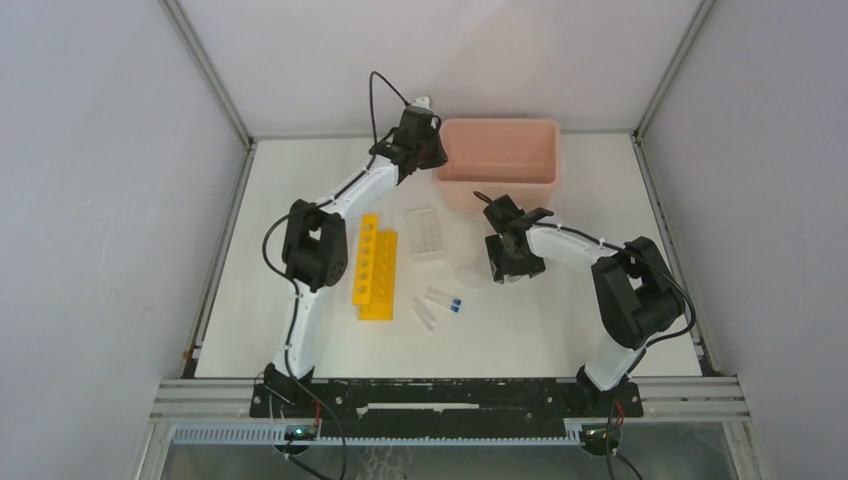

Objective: Organize the chemistry lab equipment
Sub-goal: Pick up the chemistry item at the center of the board.

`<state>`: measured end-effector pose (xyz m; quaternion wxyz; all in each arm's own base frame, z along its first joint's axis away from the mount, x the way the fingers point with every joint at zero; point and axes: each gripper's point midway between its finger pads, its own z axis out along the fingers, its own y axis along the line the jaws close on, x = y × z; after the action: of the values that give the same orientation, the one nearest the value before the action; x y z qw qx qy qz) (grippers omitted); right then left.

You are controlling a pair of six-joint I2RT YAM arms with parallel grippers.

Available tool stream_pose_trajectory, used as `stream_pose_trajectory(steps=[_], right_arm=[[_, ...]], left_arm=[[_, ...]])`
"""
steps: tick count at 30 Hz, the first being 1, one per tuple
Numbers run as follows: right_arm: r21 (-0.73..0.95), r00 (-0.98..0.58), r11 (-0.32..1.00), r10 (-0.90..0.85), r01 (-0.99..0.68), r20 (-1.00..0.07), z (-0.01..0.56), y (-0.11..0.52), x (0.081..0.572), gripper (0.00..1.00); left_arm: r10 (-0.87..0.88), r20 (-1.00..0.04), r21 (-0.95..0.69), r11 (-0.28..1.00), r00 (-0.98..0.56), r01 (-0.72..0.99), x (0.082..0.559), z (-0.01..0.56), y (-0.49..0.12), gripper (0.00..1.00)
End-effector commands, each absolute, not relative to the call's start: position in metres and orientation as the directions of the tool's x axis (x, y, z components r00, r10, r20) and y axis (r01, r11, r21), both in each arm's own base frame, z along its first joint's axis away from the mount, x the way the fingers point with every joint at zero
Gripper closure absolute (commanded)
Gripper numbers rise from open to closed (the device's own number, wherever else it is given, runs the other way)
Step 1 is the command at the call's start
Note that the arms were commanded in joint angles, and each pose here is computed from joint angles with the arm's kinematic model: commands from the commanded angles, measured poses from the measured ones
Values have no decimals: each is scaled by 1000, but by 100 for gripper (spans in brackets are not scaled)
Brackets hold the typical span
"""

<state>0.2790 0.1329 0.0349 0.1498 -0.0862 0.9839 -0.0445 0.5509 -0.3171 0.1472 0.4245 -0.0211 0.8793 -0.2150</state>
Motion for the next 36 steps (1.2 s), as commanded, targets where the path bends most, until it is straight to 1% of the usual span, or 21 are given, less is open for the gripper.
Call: stream_pose_trajectory(steps=[1,7,12,20,25,27,30,34,36], right_arm=[[-112,-949,984,-166,-141,-267,30,134,271,26],[-104,-937,987,-152,-126,-315,33,136,283,27],[-132,-923,984,-159,-119,-351,39,133,294,27],[-122,-917,984,-164,-128,-363,35,141,305,28],[-120,-915,983,-171,-136,-366,30,144,308,31],[-124,-917,983,-174,-137,-360,27,144,308,36],[-116,-918,983,-174,-142,-356,26,146,307,49],[-117,-919,983,-174,-141,-354,28,146,304,77],[-117,-914,983,-175,-141,-366,34,148,303,84]], left_arm=[[-250,-732,-405,908,-633,110,550,162,-302,100],[-257,-727,-418,902,-637,112,549,160,-304,100],[-252,-726,-413,904,-639,113,550,157,-304,100],[-251,-720,-415,903,-647,112,550,153,-305,100],[-251,-717,-417,902,-651,111,549,151,-305,100],[-249,-717,-415,903,-651,112,549,151,-305,100],[-247,-715,-413,904,-654,109,548,148,-304,100],[-241,-716,-400,911,-656,103,547,145,-301,100],[-239,-718,-394,914,-654,99,547,145,-300,100]])
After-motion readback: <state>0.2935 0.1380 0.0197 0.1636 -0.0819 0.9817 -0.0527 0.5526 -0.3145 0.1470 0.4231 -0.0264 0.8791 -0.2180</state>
